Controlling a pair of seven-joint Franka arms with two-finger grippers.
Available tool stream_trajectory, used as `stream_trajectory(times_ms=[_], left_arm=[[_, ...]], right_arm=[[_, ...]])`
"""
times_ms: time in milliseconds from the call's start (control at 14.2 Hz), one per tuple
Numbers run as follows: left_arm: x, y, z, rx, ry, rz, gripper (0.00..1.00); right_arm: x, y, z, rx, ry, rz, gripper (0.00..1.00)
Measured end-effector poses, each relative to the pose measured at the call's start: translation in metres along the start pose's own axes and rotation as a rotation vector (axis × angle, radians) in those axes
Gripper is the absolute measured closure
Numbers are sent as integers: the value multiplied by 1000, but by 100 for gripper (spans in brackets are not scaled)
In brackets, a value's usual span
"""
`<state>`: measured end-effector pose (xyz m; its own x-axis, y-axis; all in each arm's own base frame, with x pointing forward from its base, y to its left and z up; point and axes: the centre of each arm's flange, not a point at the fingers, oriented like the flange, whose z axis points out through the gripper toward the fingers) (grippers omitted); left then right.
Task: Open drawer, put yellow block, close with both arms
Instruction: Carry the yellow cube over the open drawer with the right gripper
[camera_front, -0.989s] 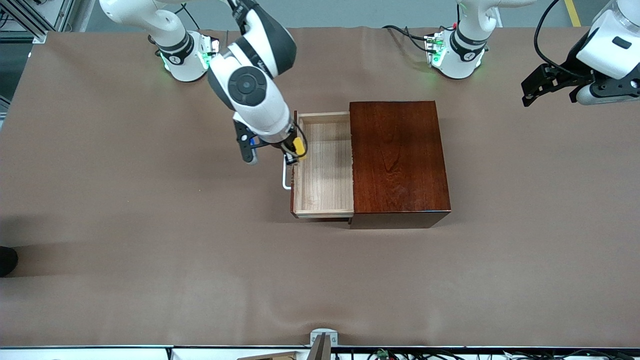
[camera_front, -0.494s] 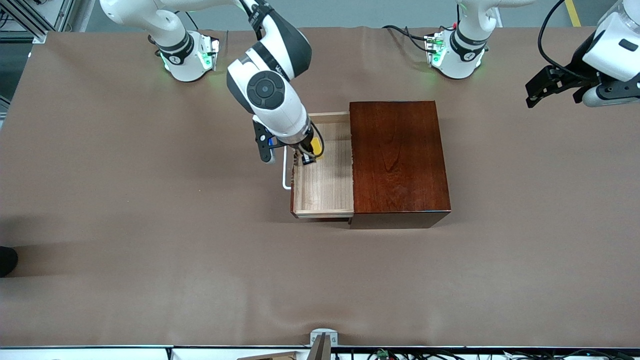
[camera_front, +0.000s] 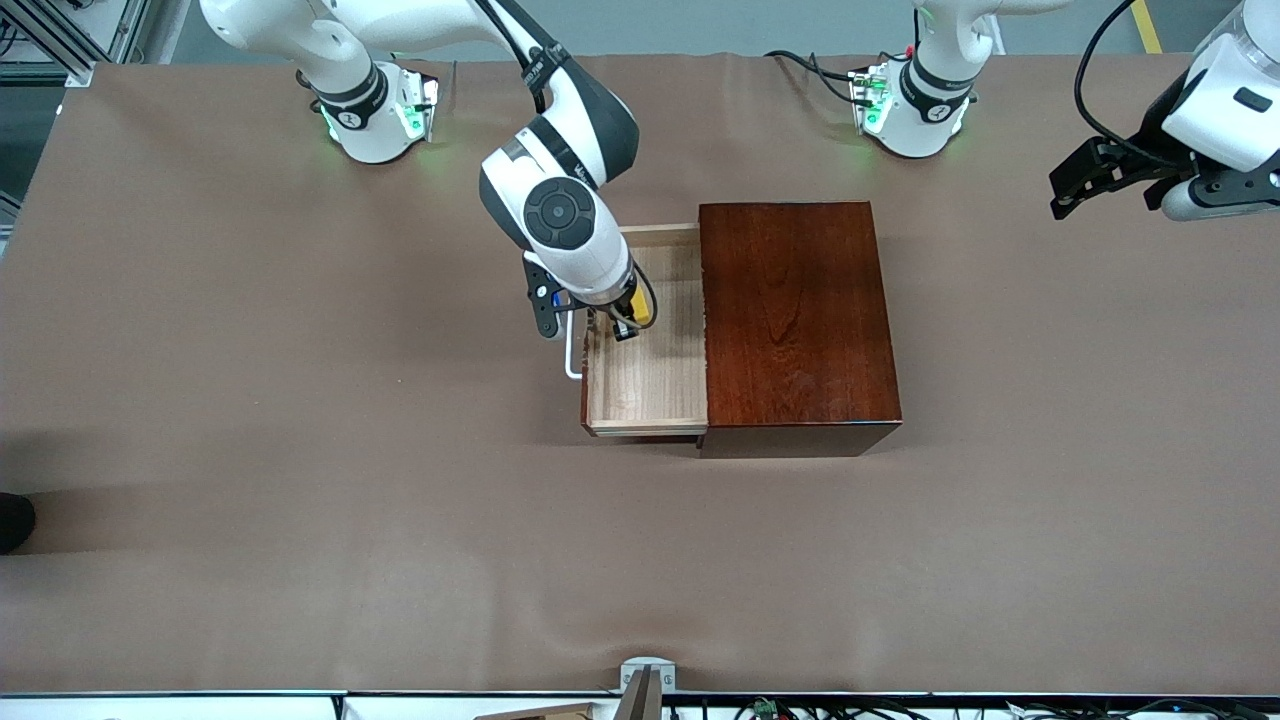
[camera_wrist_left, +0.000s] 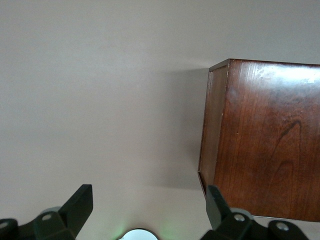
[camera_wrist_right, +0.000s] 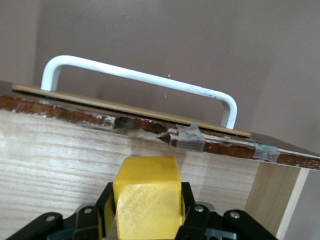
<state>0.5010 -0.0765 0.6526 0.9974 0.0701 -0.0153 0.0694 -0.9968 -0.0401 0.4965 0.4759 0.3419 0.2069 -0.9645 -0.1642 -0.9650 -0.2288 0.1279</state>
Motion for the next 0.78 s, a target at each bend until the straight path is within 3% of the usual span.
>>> stream_trajectory(times_ms=[353, 636, 777], left_arm=[[-4, 16, -2, -3, 3, 32, 0], [-7, 66, 8, -26, -16, 125, 0], [-5, 96, 19, -25, -31, 177, 0]], right_arm=[[1, -2, 11, -11, 8, 10, 44], [-1, -1, 10, -9, 7, 8, 42], [-3, -2, 8, -4, 4, 6, 29]])
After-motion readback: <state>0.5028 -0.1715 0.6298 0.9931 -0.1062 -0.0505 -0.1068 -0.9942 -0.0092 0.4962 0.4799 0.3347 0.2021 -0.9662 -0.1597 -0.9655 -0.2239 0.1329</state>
